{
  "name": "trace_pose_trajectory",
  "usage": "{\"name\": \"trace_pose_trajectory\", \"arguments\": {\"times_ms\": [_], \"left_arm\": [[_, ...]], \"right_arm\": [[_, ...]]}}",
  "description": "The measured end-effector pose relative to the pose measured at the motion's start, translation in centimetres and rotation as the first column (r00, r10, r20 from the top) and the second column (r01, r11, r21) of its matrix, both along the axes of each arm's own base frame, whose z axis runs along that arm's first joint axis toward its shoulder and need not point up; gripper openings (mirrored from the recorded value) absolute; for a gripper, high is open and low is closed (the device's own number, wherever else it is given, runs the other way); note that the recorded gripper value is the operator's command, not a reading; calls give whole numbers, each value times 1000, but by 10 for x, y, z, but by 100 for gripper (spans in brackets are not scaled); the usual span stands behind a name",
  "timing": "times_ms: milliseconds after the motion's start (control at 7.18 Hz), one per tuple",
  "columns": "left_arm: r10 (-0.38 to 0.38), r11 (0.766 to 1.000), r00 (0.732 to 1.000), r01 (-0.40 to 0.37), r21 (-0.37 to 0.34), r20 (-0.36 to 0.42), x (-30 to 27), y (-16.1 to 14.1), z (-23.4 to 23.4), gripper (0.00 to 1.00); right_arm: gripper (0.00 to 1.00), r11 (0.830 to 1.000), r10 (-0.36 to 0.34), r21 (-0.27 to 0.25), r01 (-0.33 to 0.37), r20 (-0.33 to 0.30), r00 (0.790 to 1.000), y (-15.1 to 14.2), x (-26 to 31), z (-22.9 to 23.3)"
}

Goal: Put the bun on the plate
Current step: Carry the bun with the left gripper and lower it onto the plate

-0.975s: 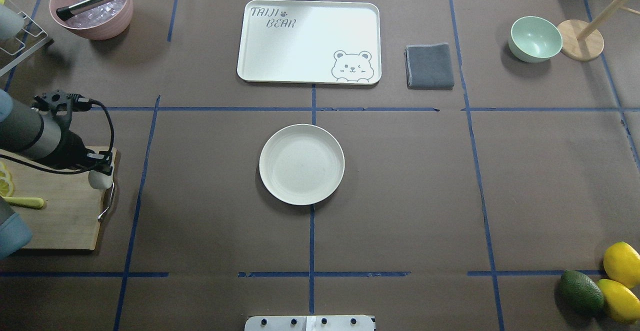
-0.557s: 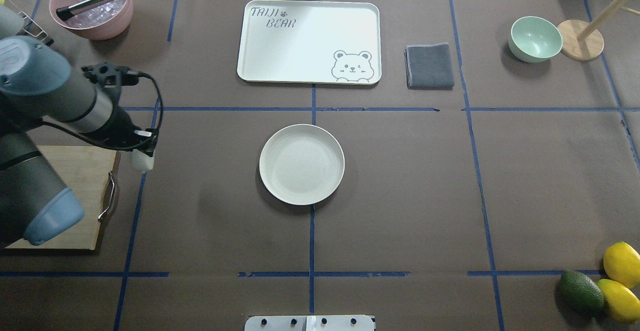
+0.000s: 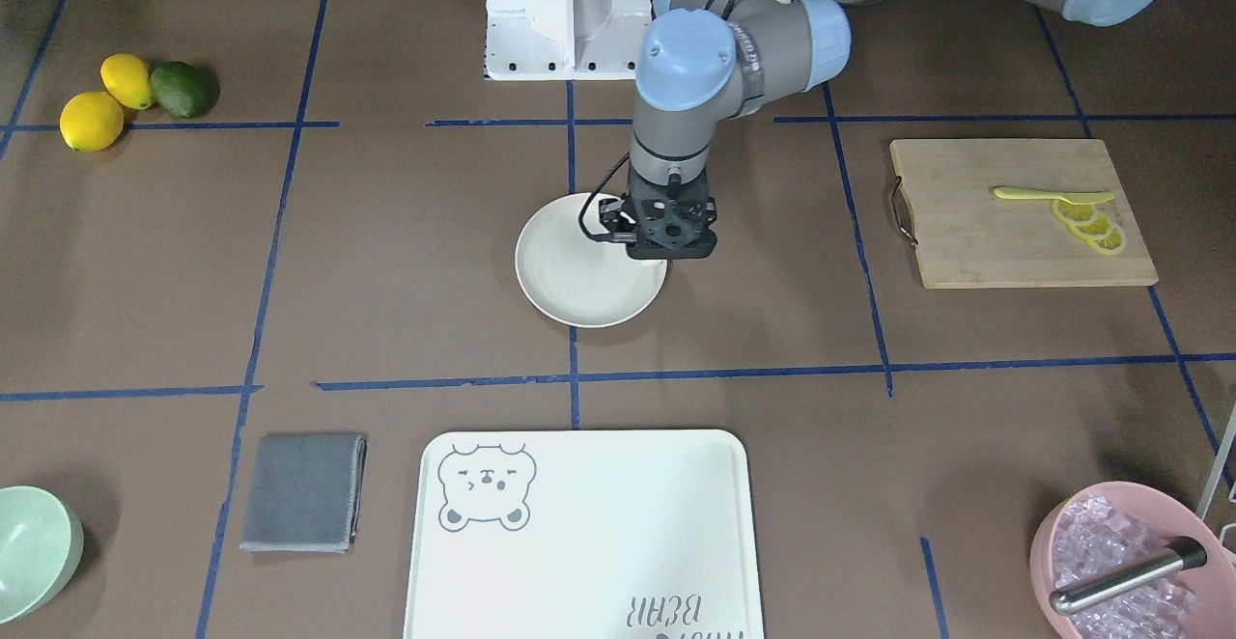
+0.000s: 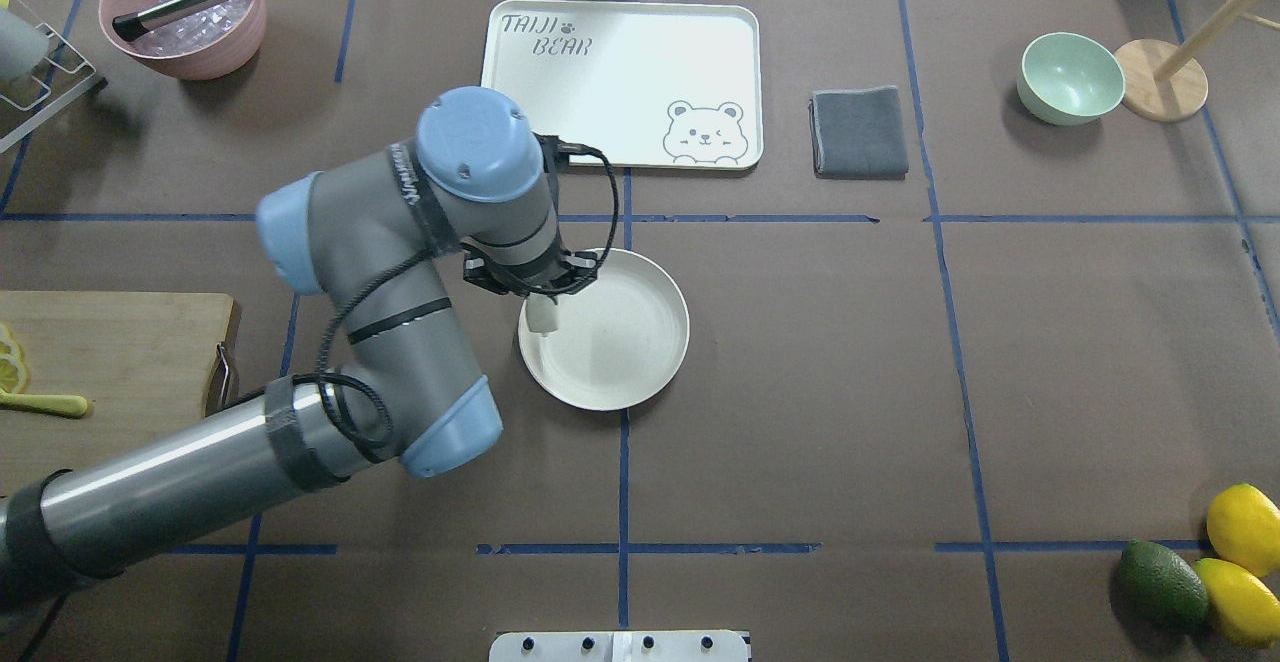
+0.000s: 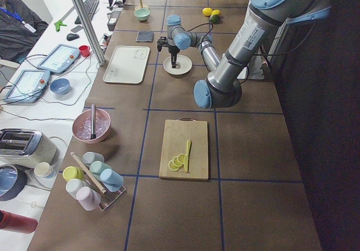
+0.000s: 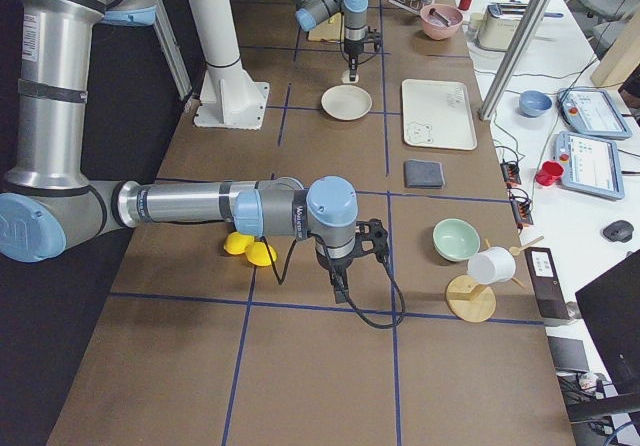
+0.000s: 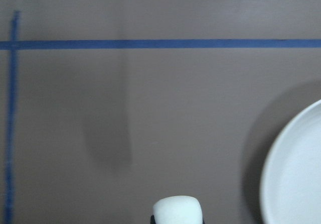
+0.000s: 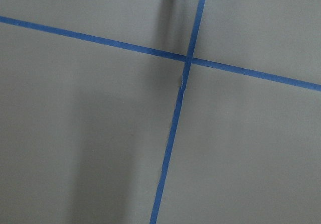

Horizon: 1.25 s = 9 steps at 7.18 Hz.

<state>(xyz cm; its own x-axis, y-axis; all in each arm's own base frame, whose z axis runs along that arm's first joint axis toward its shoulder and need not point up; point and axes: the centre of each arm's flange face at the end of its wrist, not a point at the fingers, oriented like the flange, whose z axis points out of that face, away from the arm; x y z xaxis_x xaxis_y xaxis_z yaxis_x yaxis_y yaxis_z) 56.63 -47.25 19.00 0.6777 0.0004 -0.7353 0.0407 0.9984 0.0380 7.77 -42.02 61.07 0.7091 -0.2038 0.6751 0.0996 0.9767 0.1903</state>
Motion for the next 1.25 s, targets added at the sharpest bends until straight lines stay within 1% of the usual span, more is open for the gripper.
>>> {"name": "trace_pose_trajectory", "arguments": {"times_ms": [279, 418, 557, 836, 975, 1115, 1254], "left_arm": [[12, 1000, 1000, -12, 11, -15, 59, 3, -13, 52], [25, 1000, 1000, -25, 14, -12, 75, 9, -12, 70], [34, 999, 999, -34, 15, -9, 82, 14, -11, 100], [38, 999, 999, -38, 22, -11, 81, 15, -13, 100], [30, 999, 999, -30, 30, -16, 69, 7, -20, 100], [30, 999, 999, -30, 40, -12, 49, -4, -27, 100], [54, 997, 999, -54, 53, 0, 18, -15, -26, 100]], "right_arm": [[100, 1000, 0, -2, 0, 1, 1000, 0, 0, 1], [100, 1000, 0, -2, 0, 1, 1000, 0, 0, 1], [100, 1000, 0, -3, 0, 1, 1000, 0, 0, 1], [100, 1000, 0, -3, 0, 0, 1000, 0, 0, 1], [100, 1000, 0, -3, 0, 0, 1000, 0, 0, 1], [100, 1000, 0, -3, 0, 0, 1000, 0, 0, 1], [100, 1000, 0, -3, 0, 0, 1000, 0, 0, 2]]}}
